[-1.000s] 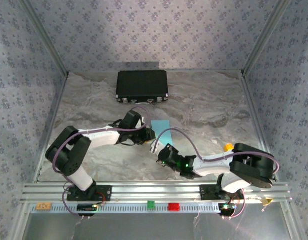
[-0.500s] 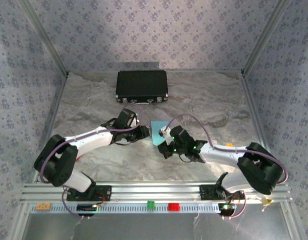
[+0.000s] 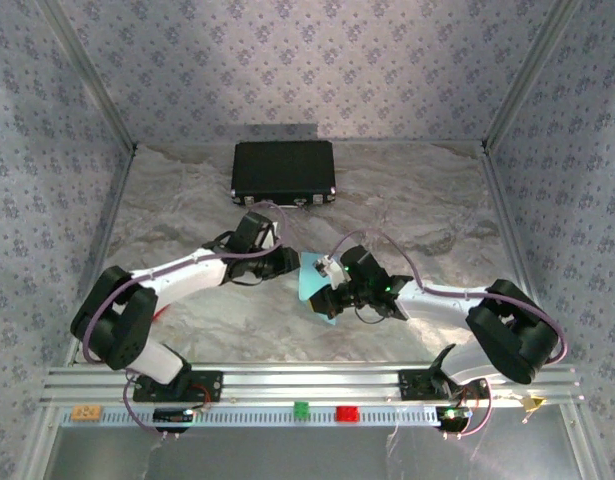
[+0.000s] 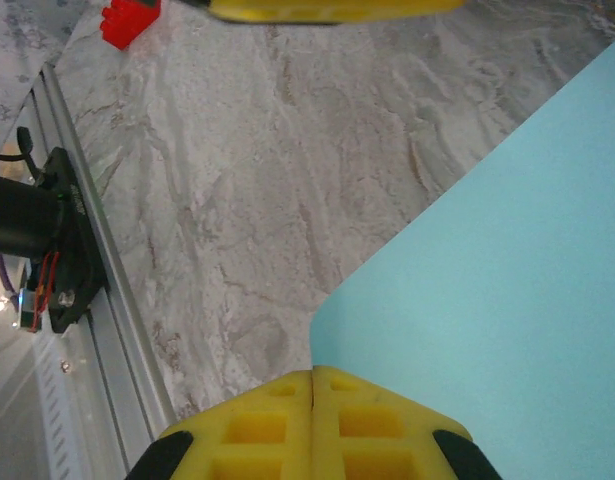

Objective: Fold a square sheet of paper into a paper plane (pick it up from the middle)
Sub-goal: Third fold the triangle at the center of the table.

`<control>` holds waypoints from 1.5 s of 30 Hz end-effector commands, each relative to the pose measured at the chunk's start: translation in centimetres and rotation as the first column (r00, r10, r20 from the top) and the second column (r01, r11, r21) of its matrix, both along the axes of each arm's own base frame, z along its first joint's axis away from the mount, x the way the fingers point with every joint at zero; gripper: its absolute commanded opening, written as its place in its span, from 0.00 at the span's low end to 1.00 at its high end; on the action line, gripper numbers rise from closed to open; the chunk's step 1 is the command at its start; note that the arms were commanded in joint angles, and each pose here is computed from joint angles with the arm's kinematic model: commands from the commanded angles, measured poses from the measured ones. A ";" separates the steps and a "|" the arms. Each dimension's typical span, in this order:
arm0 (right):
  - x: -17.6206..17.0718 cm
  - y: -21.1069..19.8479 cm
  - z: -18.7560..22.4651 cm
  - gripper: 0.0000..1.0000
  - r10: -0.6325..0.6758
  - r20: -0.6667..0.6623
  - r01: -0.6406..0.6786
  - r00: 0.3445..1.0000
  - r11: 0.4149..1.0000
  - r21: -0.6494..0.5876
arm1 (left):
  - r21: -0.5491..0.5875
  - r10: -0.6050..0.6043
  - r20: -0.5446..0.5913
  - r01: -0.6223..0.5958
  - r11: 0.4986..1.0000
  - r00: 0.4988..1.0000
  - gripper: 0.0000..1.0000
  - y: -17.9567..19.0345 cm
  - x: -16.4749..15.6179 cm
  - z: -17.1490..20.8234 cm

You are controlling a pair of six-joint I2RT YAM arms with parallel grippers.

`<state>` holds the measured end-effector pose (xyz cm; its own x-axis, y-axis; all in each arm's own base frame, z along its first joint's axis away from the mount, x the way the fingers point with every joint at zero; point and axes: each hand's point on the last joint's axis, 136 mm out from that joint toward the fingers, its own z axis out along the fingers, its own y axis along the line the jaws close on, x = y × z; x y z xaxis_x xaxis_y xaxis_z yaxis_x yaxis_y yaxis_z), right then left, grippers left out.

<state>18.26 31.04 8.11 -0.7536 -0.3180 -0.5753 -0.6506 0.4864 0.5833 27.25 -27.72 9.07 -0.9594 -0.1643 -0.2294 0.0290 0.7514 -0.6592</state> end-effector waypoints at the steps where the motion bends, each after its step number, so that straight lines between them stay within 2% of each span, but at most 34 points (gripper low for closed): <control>1: -1.0 0.4 -0.2 0.01 0.031 -0.036 -0.030 0.999 0.999 0.027 | -0.036 -0.055 0.024 0.056 0.998 0.998 0.24 -1.5 1.0 1.1; 6: -0.9 0.4 -0.7 0.01 0.027 -0.041 -0.027 0.999 0.999 0.021 | -0.066 -0.112 0.000 0.112 0.992 0.994 0.16 -3.5 1.9 0.4; 17: -0.8 0.2 -2.0 0.01 0.008 -0.063 -0.008 0.998 1.000 0.004 | -0.035 -0.190 -0.100 0.187 0.982 0.977 0.11 -5.7 2.4 -4.3; 28: 0.1 -0.7 -2.8 0.01 -0.042 -0.062 0.040 0.997 0.998 -0.038 | 0.075 -0.148 -0.174 0.163 0.984 0.974 0.06 -3.7 1.0 -9.2; 45: 3.0 -4.4 -3.9 0.01 -0.225 0.041 0.229 0.974 0.954 -0.194 | 0.081 -0.136 -0.177 0.152 0.985 0.975 0.06 -3.3 0.6 -9.3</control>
<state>20.77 28.04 4.61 -0.8046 -0.2597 -0.5341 -0.5479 0.6716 0.4989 29.44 -32.70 2.02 -0.9938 -0.0110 -0.1107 0.0646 0.7529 -0.6549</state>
